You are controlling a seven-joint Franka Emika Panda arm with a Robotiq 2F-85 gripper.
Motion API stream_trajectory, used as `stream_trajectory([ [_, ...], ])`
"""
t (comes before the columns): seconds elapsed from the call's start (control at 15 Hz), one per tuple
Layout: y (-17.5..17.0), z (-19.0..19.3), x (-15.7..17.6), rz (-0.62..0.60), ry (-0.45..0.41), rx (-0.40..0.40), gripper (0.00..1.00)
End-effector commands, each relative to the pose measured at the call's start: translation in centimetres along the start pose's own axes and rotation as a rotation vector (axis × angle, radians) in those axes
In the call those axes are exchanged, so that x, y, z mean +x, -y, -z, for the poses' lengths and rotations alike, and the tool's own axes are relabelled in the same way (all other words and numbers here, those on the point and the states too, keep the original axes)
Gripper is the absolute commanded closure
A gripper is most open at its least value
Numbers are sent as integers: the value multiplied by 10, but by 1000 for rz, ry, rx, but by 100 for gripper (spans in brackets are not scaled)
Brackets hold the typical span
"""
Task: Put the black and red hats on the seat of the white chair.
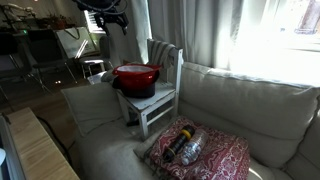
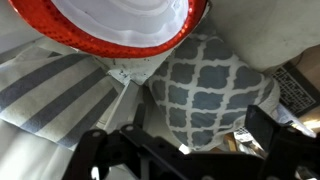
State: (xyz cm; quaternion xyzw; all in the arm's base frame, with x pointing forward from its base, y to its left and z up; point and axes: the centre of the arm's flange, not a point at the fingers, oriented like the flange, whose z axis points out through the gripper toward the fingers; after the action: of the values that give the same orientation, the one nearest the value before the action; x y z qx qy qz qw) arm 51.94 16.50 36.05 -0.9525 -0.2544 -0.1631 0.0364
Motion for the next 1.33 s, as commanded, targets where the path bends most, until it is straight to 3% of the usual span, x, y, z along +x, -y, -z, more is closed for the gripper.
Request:
stream_trajectory([
  [0.0,-41,66,1,40,50,44,0],
  [0.53,-104,158,-23,75,73,37,0],
  [0.67,-112,172,-31,40,33,75,0],
  [1.2,-127,223,-62,21,20,62,0],
  [1.27,-131,214,-47,2,14,46,0],
])
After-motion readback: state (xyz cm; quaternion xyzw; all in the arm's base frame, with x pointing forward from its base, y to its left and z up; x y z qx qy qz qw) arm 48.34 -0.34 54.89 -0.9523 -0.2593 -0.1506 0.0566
